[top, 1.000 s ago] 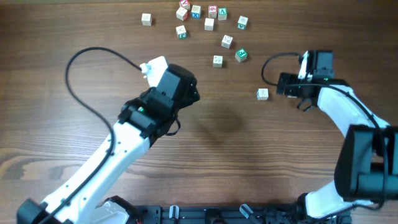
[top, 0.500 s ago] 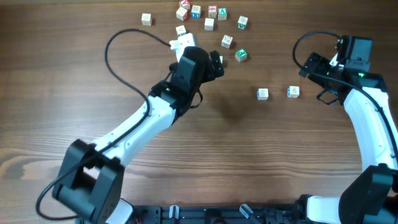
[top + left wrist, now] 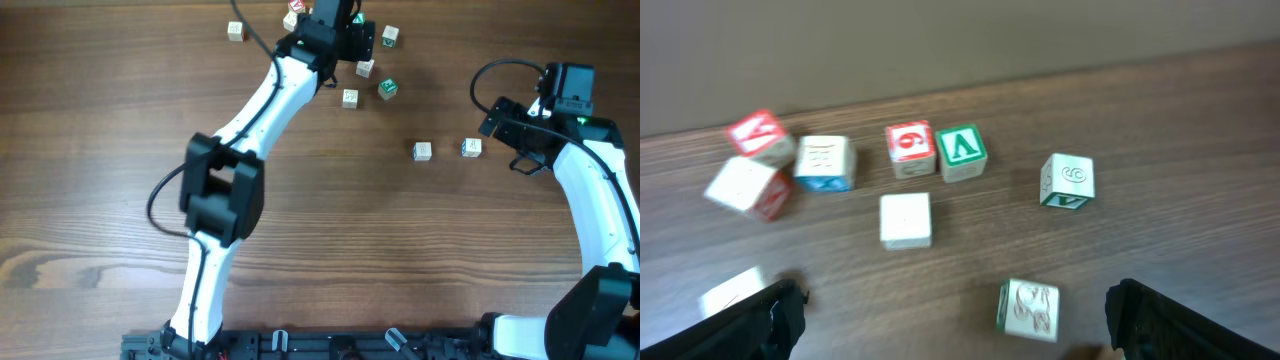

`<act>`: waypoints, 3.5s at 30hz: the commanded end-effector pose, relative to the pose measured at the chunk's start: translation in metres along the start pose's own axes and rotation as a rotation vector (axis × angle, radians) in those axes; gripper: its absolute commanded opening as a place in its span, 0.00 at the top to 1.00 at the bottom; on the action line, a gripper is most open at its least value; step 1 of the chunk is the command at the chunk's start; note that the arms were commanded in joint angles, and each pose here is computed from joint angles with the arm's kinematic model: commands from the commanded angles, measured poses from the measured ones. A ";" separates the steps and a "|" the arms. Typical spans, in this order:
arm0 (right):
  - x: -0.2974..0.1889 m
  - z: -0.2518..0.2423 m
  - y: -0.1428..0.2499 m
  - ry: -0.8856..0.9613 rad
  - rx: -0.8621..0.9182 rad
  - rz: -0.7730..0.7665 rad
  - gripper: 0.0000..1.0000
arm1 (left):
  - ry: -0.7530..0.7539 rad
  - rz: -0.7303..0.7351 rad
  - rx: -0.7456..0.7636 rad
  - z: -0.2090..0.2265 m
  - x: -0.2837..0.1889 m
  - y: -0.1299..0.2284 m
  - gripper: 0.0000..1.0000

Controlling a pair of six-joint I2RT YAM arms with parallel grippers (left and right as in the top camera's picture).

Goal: Form a horizontal line
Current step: 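Grasp the white block with brown animal picture using the left gripper, then place the animal block left of the 3 block in the row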

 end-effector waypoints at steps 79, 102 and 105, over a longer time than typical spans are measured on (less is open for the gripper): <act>0.000 -0.015 0.006 0.111 0.014 0.023 0.00 | 0.076 0.446 -0.367 -0.157 -0.057 0.174 0.82; 0.000 -0.017 0.007 0.120 0.011 0.030 0.00 | 0.154 0.411 -0.321 -0.195 -0.037 0.195 0.82; 0.000 -0.017 0.007 0.120 0.011 0.029 0.00 | 0.152 0.415 -0.319 -0.196 -0.037 0.196 0.82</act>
Point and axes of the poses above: each gripper's point midway between its finger pads, its own x axis out along the fingers, its own z axis along the line the jaws close on, y = z × x, the point moved 6 cm from there along -x, back along the fingers, and after that the axes turned 8 degrees about x, right-handed, at the moved point
